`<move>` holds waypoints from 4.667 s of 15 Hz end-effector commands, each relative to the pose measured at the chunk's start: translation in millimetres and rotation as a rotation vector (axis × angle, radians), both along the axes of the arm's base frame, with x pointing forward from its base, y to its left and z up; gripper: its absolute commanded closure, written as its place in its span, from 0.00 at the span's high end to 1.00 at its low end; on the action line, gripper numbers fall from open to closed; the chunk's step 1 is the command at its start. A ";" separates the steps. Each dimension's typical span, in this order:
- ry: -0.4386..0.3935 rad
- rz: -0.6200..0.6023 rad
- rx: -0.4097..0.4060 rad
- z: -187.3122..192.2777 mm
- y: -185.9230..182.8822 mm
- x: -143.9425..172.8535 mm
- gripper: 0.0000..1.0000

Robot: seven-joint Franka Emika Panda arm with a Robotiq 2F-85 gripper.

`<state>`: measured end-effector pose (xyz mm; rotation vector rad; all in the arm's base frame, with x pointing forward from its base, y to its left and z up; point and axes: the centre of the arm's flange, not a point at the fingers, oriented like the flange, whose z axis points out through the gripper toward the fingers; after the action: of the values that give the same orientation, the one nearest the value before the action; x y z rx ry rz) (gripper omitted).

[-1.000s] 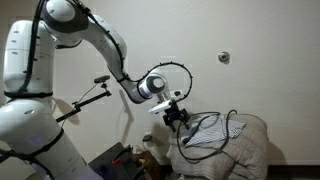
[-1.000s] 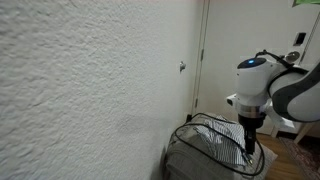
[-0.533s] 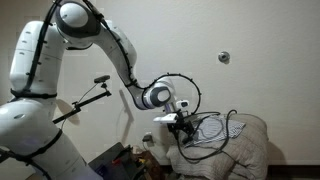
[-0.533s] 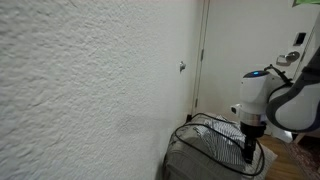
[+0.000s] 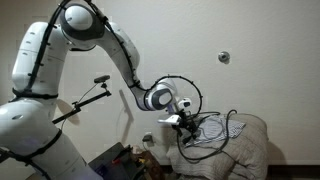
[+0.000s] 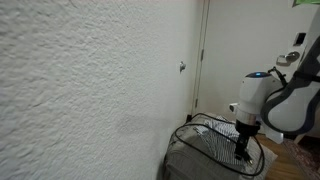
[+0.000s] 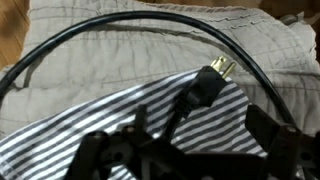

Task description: Tie a knot using the black cable

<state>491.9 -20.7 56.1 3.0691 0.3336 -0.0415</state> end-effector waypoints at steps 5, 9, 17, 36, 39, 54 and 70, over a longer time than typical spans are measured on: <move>-0.057 -0.048 0.018 -10.1 -0.5 7.4 0.56; -0.061 -0.051 0.004 -0.8 -0.5 8.6 0.28; -0.062 -0.059 -0.048 22.8 2.9 7.6 0.33; 0.021 -0.102 0.007 35.2 16.5 -28.7 0.22; 0.050 -0.130 0.013 27.7 9.3 -30.1 0.23; 0.074 -0.153 0.060 18.5 8.2 -23.4 0.50; 0.094 -0.179 0.071 9.5 2.6 -21.5 0.57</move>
<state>464.9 -17.0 61.4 3.1565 0.0593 -0.1625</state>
